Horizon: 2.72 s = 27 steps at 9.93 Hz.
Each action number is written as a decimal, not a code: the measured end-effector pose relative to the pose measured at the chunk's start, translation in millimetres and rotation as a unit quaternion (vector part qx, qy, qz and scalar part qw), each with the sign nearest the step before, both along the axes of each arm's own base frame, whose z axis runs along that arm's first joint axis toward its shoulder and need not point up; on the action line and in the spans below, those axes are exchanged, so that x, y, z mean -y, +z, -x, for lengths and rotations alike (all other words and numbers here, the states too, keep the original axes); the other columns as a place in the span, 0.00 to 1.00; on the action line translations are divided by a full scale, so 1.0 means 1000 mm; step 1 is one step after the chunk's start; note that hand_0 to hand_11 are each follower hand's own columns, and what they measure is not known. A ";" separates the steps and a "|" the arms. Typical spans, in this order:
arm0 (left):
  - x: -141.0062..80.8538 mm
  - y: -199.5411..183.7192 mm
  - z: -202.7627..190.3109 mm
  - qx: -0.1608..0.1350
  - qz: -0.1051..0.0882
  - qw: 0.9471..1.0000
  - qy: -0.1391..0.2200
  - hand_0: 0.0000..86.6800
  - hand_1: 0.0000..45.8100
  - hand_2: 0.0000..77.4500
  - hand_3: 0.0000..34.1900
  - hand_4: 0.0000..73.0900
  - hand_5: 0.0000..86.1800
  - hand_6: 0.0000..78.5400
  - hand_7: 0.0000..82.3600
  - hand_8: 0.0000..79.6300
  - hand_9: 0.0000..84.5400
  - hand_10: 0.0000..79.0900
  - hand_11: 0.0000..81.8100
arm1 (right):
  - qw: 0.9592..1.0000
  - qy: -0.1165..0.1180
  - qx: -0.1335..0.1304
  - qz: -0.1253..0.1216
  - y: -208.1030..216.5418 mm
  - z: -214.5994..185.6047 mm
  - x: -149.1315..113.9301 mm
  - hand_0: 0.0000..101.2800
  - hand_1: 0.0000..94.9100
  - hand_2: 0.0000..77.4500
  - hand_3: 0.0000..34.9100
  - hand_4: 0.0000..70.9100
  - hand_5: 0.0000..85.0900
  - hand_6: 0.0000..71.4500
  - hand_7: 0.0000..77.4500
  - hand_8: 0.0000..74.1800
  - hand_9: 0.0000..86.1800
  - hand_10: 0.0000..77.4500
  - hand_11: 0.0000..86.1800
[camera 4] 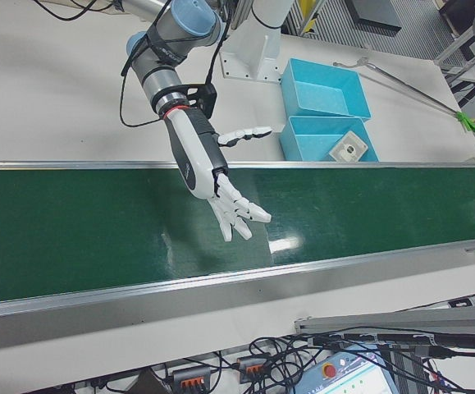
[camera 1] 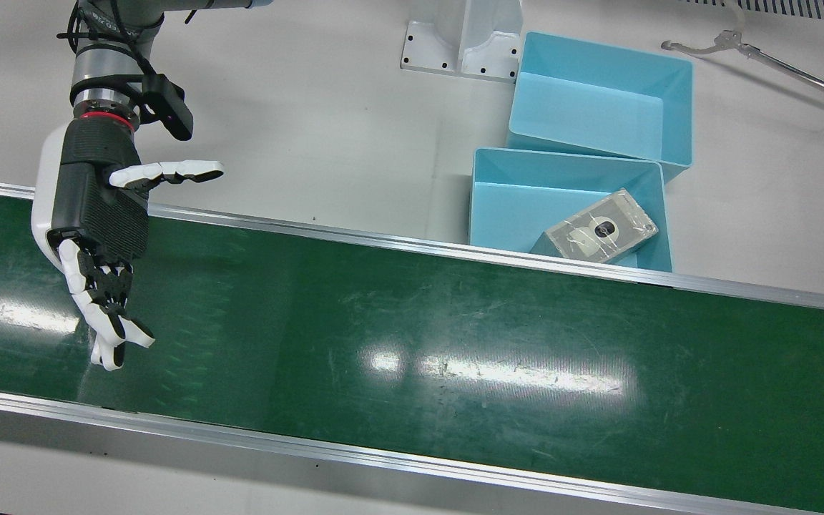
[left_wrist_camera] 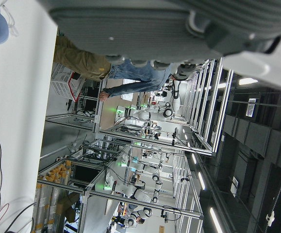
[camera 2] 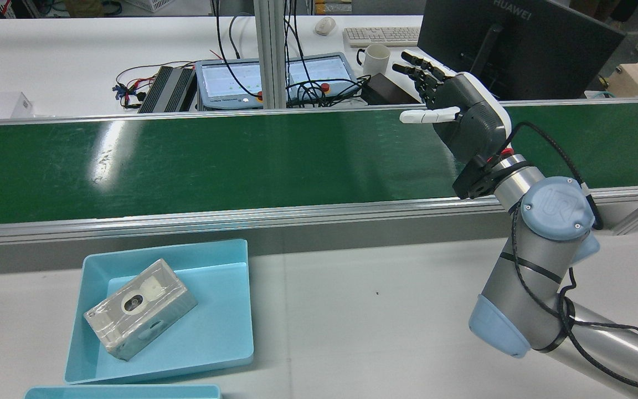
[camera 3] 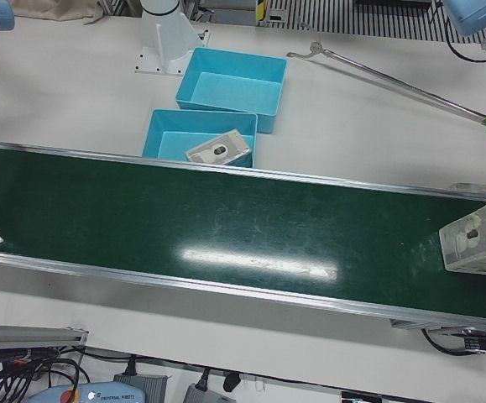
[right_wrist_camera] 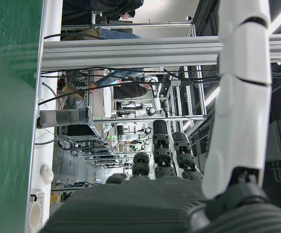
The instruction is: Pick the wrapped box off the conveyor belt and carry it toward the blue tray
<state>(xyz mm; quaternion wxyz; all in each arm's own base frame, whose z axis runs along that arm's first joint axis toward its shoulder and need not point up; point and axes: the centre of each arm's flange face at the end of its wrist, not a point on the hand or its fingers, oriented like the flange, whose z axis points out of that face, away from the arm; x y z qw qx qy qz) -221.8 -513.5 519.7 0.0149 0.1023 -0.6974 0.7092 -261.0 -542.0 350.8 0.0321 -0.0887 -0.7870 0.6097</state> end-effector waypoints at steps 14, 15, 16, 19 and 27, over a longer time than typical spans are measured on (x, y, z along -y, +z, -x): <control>0.000 0.000 0.000 0.000 0.000 1.000 0.000 0.00 0.00 0.01 0.00 0.01 0.01 0.00 0.01 0.01 0.01 0.00 0.01 | 1.000 0.001 0.005 -0.008 -0.025 0.019 0.020 0.46 0.14 0.16 0.00 0.22 0.18 0.15 0.32 0.10 0.12 0.00 0.01; 0.000 0.000 0.000 0.000 0.000 1.000 0.000 0.00 0.00 0.01 0.00 0.01 0.01 0.00 0.01 0.01 0.01 0.00 0.01 | 1.000 0.001 0.006 -0.009 -0.027 0.020 0.021 0.46 0.14 0.13 0.00 0.25 0.20 0.18 0.39 0.10 0.13 0.00 0.01; 0.000 0.000 0.000 0.000 0.000 1.000 0.000 0.00 0.00 0.01 0.00 0.01 0.01 0.00 0.01 0.01 0.00 0.00 0.01 | 1.000 0.001 0.007 -0.010 -0.029 0.021 0.022 0.47 0.14 0.14 0.00 0.25 0.17 0.18 0.39 0.10 0.13 0.00 0.01; 0.000 0.000 0.000 0.000 0.000 1.000 0.000 0.00 0.00 0.01 0.00 0.01 0.01 0.00 0.01 0.01 0.01 0.01 0.01 | 1.000 0.003 0.009 -0.010 -0.030 0.020 0.023 0.47 0.14 0.14 0.00 0.23 0.15 0.18 0.36 0.08 0.10 0.00 0.01; 0.000 0.000 0.000 0.000 0.000 1.000 0.000 0.00 0.00 0.01 0.00 0.01 0.01 0.01 0.01 0.01 0.01 0.01 0.01 | 1.000 0.003 0.009 -0.009 -0.028 0.018 0.023 0.47 0.14 0.14 0.00 0.22 0.17 0.16 0.34 0.08 0.11 0.00 0.01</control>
